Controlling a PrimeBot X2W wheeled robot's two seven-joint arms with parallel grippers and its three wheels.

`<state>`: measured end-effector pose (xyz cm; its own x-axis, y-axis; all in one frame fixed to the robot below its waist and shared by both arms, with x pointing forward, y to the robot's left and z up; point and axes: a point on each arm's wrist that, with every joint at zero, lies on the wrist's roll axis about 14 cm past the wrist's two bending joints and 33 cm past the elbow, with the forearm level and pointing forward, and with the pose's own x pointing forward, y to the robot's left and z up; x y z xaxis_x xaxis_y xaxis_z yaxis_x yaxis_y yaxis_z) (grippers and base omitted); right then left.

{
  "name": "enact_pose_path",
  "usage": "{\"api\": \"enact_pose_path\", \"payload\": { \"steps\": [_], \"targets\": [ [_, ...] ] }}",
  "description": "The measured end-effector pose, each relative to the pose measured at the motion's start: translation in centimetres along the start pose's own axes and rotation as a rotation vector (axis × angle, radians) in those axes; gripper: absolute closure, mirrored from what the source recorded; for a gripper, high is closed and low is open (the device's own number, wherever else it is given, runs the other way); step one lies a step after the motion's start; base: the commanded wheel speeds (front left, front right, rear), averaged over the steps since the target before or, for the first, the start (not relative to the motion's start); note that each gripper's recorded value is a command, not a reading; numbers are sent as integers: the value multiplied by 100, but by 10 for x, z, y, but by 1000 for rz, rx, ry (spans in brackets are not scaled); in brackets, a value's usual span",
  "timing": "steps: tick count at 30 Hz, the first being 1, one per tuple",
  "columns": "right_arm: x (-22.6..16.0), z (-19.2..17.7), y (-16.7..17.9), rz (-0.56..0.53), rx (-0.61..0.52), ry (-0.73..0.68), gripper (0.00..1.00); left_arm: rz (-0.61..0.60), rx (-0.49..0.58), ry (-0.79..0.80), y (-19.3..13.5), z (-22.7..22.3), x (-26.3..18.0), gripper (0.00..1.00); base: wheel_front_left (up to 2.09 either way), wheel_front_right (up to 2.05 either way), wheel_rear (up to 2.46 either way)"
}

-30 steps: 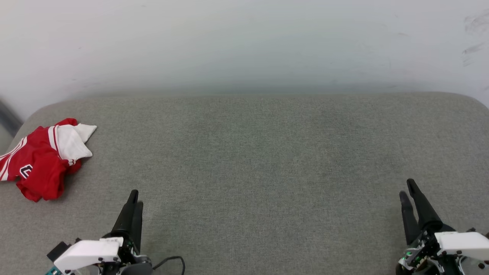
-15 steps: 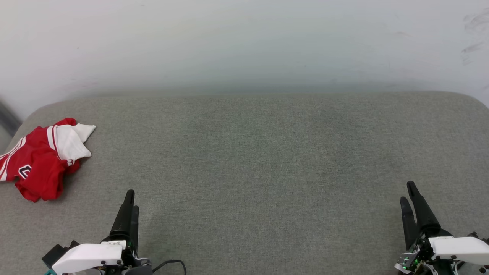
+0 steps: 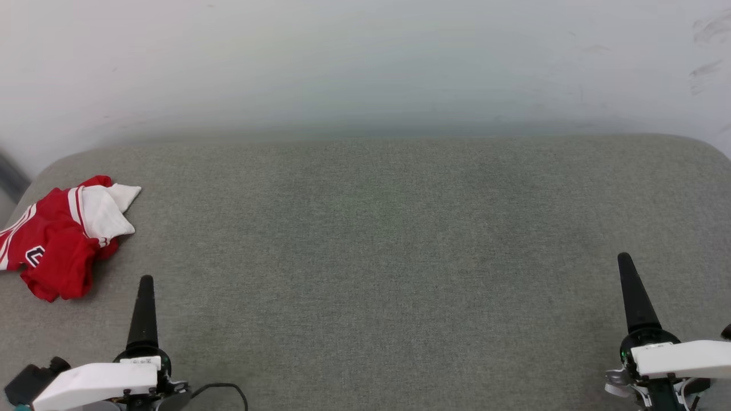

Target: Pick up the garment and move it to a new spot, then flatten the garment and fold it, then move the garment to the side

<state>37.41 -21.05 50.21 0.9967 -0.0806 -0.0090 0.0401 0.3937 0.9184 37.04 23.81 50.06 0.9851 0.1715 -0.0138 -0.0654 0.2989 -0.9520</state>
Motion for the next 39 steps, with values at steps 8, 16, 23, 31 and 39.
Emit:
{"api": "enact_pose_path", "payload": {
  "steps": [8, 16, 23, 31, 39],
  "targets": [
    [3, -2, 34, 112, -284, -5, 0, -60, 192, -54, -25, 14, 4, 0, 0, 0, 0],
    [3, 0, 55, 180, -464, -37, 0, -126, 402, -56, -56, 2, 4, 0, 0, 0, 0],
    [1, 0, 65, 219, -577, -60, 0, -173, 582, -37, -70, -18, 0, 0, 0, 0, 0],
    [-1, 4, 63, 214, -686, -86, 0, -189, 756, -21, -73, -38, -5, 0, 0, 0, 0],
    [-3, 4, 61, 216, -779, -95, 0, -198, 910, -7, -73, -51, -8, 0, 0, 0, 0]
  ]
}}
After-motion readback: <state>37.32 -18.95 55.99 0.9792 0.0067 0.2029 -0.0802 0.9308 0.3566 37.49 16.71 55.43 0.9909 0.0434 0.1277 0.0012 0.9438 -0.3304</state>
